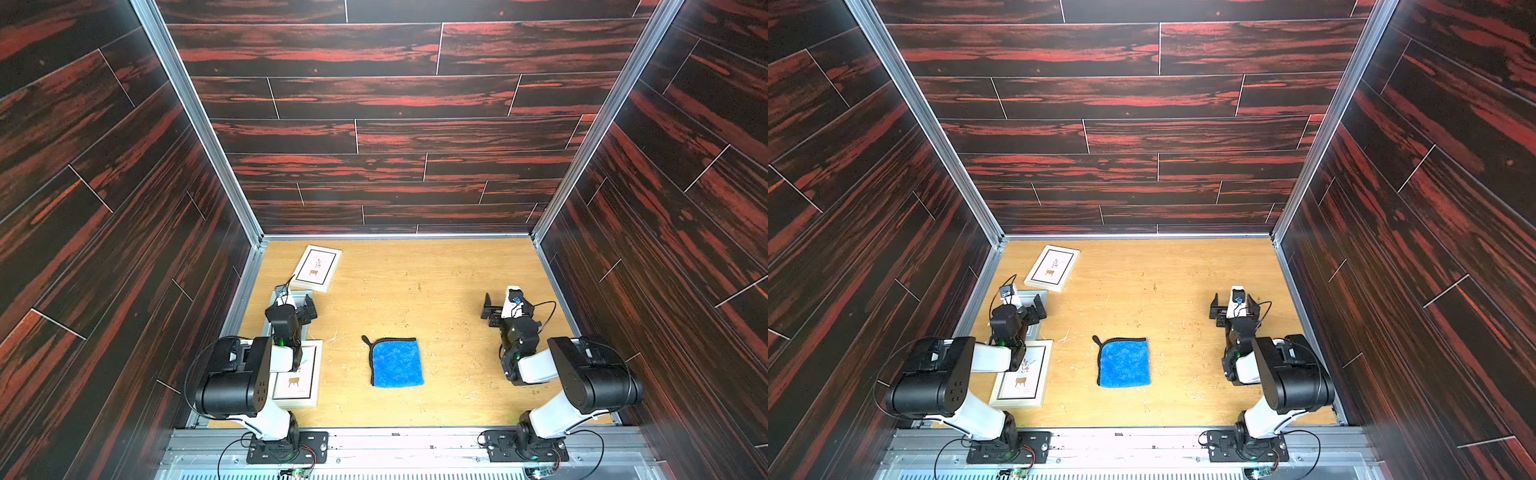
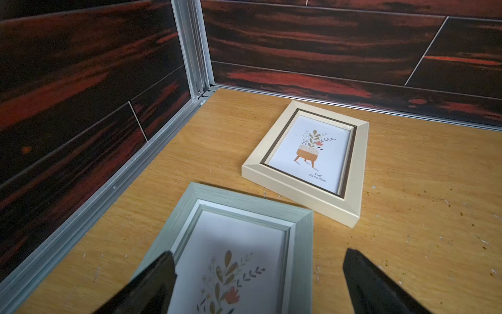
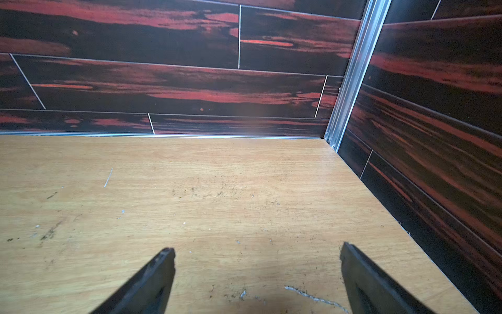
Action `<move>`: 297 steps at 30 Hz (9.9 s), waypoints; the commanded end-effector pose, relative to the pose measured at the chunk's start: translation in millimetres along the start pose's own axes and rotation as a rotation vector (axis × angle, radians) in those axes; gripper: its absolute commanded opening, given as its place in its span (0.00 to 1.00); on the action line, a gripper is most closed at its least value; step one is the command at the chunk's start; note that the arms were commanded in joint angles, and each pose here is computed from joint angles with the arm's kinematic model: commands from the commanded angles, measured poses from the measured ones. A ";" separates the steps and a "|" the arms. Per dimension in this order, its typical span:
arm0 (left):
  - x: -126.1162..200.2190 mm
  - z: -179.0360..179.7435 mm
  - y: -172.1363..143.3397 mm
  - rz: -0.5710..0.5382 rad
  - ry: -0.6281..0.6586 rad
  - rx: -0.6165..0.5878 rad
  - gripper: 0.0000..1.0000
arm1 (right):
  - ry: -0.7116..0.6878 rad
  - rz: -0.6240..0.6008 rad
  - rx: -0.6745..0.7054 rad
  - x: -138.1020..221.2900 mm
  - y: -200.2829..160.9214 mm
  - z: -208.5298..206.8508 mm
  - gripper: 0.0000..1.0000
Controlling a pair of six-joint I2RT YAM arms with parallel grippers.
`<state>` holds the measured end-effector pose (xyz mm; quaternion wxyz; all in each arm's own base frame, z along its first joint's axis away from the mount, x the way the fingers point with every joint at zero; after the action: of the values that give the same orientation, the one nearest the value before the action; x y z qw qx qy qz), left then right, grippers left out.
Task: Wipe the picture frame with a cloth
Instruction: Pick up the cleaning item at the center of the board, then move the picture frame to the center of the board, then wipe the dirt from the picture frame.
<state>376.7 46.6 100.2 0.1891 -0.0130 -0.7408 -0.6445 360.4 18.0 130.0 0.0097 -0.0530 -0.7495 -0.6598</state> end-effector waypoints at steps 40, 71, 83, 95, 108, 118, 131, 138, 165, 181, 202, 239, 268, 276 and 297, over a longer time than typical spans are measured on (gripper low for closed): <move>54.6 -3.7 64.4 -0.067 -0.029 0.107 1.00 | 0.073 -0.085 0.142 20.2 55.8 39.1 0.98; 94.5 -30.5 39.7 0.357 -0.008 0.286 1.00 | 0.278 0.120 -0.380 49.8 126.0 49.4 0.98; 120.2 -80.9 38.2 0.340 -0.112 0.084 1.00 | 0.426 -0.094 -0.348 128.4 130.0 55.7 0.98; 131.8 -50.7 37.3 0.302 0.019 0.126 1.00 | 0.741 0.352 -0.144 138.7 61.1 194.4 0.98; 127.4 -6.6 25.8 0.366 0.194 0.205 1.00 | 0.942 0.696 0.160 197.0 -9.1 292.7 0.98; 122.5 -1.9 21.5 0.377 0.199 0.233 1.00 | 0.847 0.818 0.311 186.9 -50.8 300.5 0.95; 119.9 -1.8 24.6 0.376 0.203 0.233 1.00 | 0.823 0.909 0.409 189.9 -103.3 304.2 0.58; 113.6 -4.8 25.6 0.386 0.201 0.235 1.00 | 0.801 0.903 0.402 188.3 -103.3 300.0 0.15; -101.9 -131.1 14.7 0.716 -0.059 0.009 0.91 | 0.618 0.587 -0.075 110.5 29.3 232.9 0.00; -135.9 -138.1 -19.4 0.782 -0.055 -0.022 0.80 | 0.565 0.594 -0.061 104.0 25.6 216.5 0.00; -57.2 -226.8 -69.8 0.877 -0.201 -0.091 0.71 | 0.264 0.637 -0.065 71.9 20.6 168.6 0.00; 4.1 -189.5 -46.7 0.868 -0.186 0.053 0.77 | 0.577 0.567 -0.060 12.1 59.2 261.1 0.00; 42.4 -242.6 -122.5 0.994 -0.408 -0.096 0.42 | 0.512 0.786 0.095 39.5 -37.9 262.4 0.00; 67.7 -249.4 -139.5 1.014 -0.459 -0.158 0.39 | 0.455 0.785 0.116 33.5 -36.8 258.7 0.00; 76.1 -244.3 -149.6 1.020 -0.474 -0.165 0.37 | 0.386 0.843 0.174 32.7 -51.2 255.3 0.00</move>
<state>371.2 -238.0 38.2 0.2492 -0.4781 -0.6603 -0.5228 369.5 268.9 58.8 0.3839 -0.2164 -0.7110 -0.5481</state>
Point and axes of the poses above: each gripper's point midway between its finger pads, its own x axis back along the fingers, its own z axis along the line the jaws close on, y = z × x, the point moved 2 cm from there along x, back along the fingers, and after that the axes turned 3 degrees about x, right-handed, at the moved point
